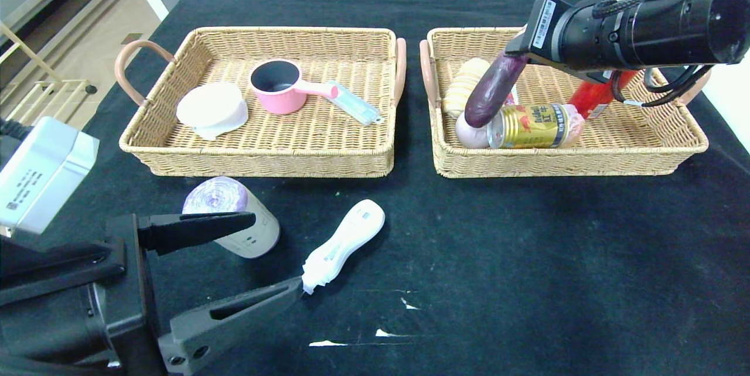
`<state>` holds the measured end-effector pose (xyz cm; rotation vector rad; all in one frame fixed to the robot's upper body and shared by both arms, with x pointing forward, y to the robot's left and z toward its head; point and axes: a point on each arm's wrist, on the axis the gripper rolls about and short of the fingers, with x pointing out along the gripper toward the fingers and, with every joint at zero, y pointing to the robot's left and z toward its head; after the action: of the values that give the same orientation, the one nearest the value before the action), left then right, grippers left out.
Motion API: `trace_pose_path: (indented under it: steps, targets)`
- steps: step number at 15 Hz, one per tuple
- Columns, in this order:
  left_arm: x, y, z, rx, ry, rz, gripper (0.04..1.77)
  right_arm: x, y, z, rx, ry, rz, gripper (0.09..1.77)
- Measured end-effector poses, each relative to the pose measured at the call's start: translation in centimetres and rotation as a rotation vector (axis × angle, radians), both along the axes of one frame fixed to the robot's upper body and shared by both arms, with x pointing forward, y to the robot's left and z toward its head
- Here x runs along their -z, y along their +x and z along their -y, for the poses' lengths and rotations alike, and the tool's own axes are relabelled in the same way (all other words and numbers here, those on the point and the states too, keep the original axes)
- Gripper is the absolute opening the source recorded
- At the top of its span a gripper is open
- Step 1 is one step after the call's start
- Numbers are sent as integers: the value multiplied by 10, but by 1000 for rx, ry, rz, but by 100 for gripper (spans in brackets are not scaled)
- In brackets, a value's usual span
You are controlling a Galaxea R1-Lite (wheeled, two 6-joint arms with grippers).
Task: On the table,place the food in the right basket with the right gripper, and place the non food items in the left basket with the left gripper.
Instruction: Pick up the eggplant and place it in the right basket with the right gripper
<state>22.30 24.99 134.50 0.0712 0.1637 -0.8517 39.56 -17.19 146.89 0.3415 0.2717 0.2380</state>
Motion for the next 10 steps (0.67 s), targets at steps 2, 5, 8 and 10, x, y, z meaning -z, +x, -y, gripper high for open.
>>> trace_pose_path:
  steps: [2, 5, 8, 10]
  targets:
    - [0, 0, 0, -1, -1, 2, 172, 1, 1, 1, 4, -3, -4, 60]
    - [-1, 0, 0, -1, -2, 3, 172, 2, 1, 1, 5, -4, -8, 75]
    - [-1, 0, 0, -1, -2, 3, 172, 1, -1, -1, -3, -6, -12, 106]
    - [-1, 0, -1, -5, -6, 11, 172, 0, -6, -2, -12, -6, -13, 121]
